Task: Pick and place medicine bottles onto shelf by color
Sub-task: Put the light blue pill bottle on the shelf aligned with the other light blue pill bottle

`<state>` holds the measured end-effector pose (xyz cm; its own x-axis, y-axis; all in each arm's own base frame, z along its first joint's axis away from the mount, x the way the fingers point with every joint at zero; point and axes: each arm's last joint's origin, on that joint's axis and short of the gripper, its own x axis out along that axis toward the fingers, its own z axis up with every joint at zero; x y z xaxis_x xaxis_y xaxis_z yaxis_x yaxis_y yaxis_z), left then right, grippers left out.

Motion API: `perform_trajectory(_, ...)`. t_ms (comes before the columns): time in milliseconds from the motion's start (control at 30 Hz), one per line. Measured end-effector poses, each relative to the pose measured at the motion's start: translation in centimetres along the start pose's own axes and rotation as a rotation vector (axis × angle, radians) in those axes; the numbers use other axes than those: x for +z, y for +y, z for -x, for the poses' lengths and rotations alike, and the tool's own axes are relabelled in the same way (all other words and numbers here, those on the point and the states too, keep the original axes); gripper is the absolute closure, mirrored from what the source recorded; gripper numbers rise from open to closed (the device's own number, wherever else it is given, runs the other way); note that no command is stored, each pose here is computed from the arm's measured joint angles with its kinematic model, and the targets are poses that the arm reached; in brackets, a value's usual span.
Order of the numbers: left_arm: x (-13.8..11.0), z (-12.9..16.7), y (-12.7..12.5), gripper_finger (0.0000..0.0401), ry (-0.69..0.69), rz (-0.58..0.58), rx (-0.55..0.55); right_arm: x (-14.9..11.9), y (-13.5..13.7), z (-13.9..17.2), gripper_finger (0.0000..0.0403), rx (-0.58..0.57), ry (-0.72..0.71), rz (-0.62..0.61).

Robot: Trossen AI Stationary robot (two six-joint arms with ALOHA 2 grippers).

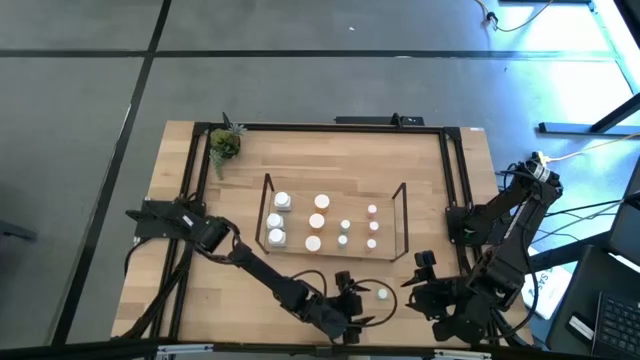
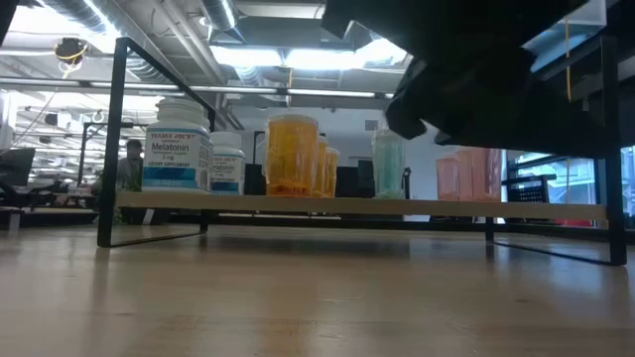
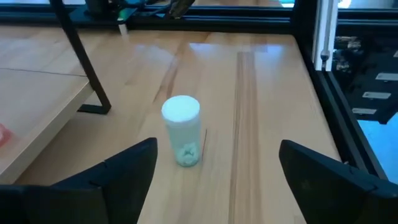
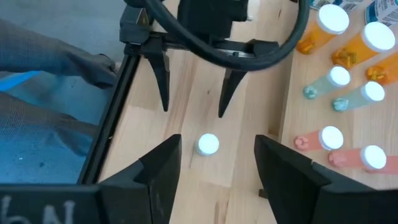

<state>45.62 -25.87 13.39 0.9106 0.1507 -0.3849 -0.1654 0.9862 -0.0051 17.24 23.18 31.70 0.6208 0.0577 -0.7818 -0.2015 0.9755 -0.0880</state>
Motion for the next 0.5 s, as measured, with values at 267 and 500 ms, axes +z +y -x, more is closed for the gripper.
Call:
perform_trajectory(267, 0.3, -0.5, 0.5, 0.0072, -0.013, -0.008, 0.012, 0.0, 0.0, 0.0, 0.0199, 0.000, 0.001, -0.004)
perform_trajectory(500, 0.7, -1.3, 1.4, 0.0068, -0.039, 0.022, 0.018, 0.0, 0.0, 0.0, 0.0199, -0.001, 0.001, -0.001)
